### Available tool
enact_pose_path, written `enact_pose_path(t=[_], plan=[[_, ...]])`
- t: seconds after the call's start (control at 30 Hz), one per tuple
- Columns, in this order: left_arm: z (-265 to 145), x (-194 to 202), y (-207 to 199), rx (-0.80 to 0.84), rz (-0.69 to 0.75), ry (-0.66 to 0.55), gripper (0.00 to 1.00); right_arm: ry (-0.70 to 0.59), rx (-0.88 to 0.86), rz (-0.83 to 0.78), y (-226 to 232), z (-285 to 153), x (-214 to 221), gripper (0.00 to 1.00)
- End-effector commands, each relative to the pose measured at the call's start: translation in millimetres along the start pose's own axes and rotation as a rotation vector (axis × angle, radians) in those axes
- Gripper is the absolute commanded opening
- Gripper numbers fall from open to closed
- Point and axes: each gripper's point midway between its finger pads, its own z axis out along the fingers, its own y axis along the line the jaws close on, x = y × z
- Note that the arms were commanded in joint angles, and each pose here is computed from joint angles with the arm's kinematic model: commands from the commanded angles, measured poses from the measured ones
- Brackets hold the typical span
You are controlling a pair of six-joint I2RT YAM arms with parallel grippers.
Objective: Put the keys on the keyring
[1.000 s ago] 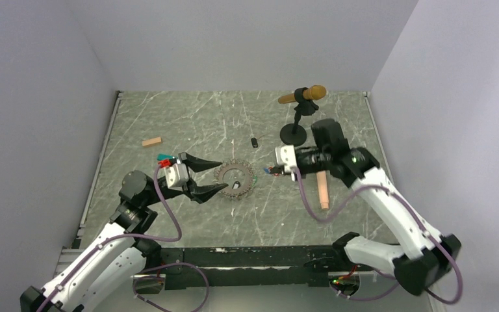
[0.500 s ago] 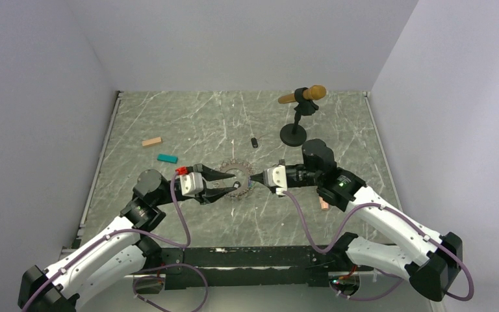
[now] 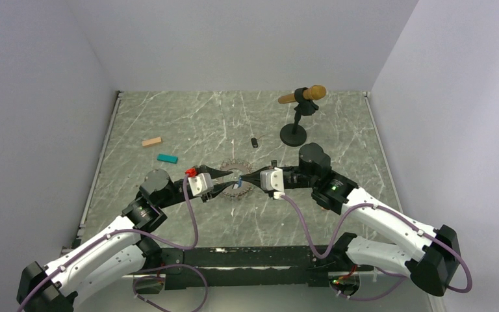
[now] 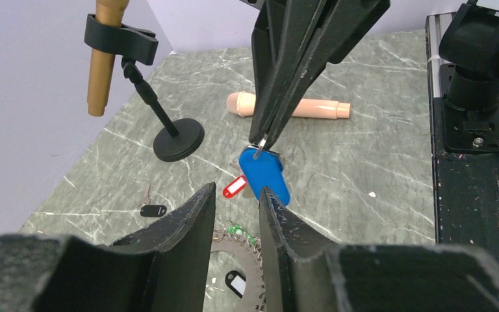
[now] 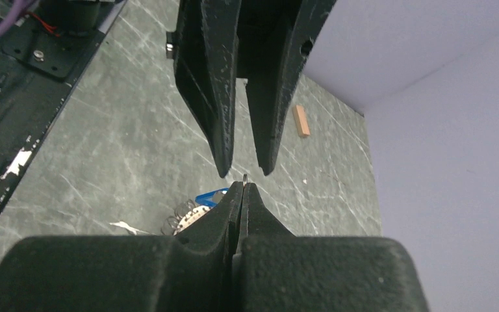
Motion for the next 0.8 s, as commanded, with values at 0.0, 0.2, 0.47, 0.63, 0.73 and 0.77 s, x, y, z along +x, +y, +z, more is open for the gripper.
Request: enact_pose_path(t=[0.0, 0.2, 0.47, 0.63, 0.73, 0.77], plan=[[-0.4, -18.5, 6.1, -0.021, 0.043, -0.048, 0.35, -0.072, 0.003, -0.026, -2.6, 5.8, -20.5, 0.00], [-0.2, -24.3, -0.9, 0.017, 0.041, -0.072, 0.33, -0.070, -0.008, -0.013, -1.1, 10.8, -20.2, 0.00], [-0.2, -29.0, -11.0, 0.071, 0.044, -0.094, 0.24, -0.060, 0.000, 0.007, -3.4, 13.8, -17.4, 0.00], [1.1, -29.0, -15.4, 0.096, 0.039, -0.094, 0.22, -0.063, 0.006, 0.011, -5.7, 15.1, -18.3, 0.00], [0.8, -30.0, -18.2, 0.111, 0.039, -0.101, 0.22, -0.057, 0.008, 0.017, -5.5, 15.5, -16.0, 0.00], [0.8, -30.5, -19.5, 0.117, 0.039, -0.104, 0.22, -0.056, 0.013, 0.018, -6.5, 15.9, -15.8, 0.00]])
